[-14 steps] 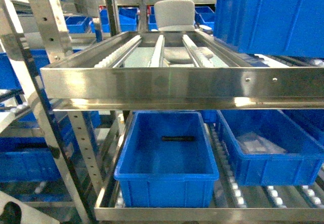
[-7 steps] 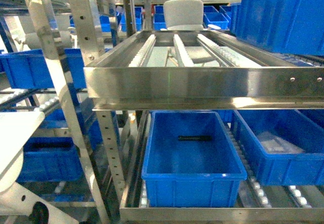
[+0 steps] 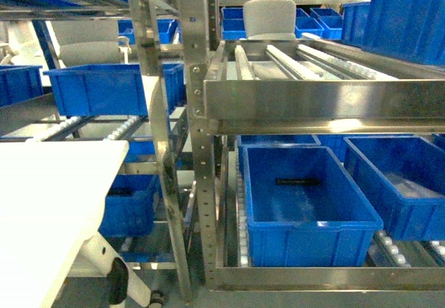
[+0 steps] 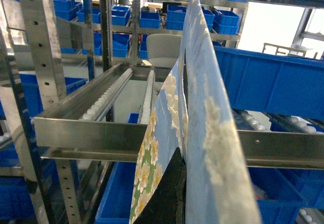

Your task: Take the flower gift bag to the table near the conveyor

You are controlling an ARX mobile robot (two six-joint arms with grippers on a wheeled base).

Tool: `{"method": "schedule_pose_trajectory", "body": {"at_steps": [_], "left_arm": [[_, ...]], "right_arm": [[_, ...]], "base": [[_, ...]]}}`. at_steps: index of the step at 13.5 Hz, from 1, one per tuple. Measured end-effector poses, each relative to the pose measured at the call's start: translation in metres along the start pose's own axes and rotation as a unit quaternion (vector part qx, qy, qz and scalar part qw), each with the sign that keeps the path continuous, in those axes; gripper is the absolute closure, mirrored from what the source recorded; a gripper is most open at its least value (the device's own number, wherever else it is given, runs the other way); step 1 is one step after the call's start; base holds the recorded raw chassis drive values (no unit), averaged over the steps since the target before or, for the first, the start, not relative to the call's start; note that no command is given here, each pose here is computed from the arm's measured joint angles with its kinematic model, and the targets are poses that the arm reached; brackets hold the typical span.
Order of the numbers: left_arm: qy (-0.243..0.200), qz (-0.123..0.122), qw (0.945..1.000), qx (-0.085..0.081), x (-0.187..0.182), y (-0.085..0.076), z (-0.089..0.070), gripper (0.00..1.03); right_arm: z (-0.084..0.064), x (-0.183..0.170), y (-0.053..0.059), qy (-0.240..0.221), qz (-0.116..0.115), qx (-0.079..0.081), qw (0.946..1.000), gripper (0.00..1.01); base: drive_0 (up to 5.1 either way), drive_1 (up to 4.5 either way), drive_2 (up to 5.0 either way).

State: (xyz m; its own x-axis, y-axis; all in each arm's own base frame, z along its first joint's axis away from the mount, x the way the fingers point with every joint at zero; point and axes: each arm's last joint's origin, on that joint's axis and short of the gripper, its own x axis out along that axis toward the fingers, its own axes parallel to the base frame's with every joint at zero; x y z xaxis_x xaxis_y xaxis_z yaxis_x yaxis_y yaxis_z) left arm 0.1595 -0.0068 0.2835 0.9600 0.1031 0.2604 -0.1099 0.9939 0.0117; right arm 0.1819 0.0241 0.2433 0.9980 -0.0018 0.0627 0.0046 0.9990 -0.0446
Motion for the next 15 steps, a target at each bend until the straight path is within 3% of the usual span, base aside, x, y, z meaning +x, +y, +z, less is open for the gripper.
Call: {"method": "schedule_pose_trajectory", "body": {"at_steps": [7, 15], "left_arm": [[0.000, 0.000, 1.0000, 0.000, 0.0001, 0.0000, -0.0001, 1.01], [0.001, 0.000, 1.0000, 0.000, 0.0003, -0.0002, -0.0004, 1.01]], "right_arm": [[0.0013, -0.0007, -0.0002, -0.005, 0.000, 0.001, 1.0000, 0.99], [0.0003, 0.0000, 0.0000, -0.002, 0.000, -0.001, 1.0000, 0.99]], "base": [[-4.7, 3.75, 1.2], [-4.8, 1.86, 3.2]]}}
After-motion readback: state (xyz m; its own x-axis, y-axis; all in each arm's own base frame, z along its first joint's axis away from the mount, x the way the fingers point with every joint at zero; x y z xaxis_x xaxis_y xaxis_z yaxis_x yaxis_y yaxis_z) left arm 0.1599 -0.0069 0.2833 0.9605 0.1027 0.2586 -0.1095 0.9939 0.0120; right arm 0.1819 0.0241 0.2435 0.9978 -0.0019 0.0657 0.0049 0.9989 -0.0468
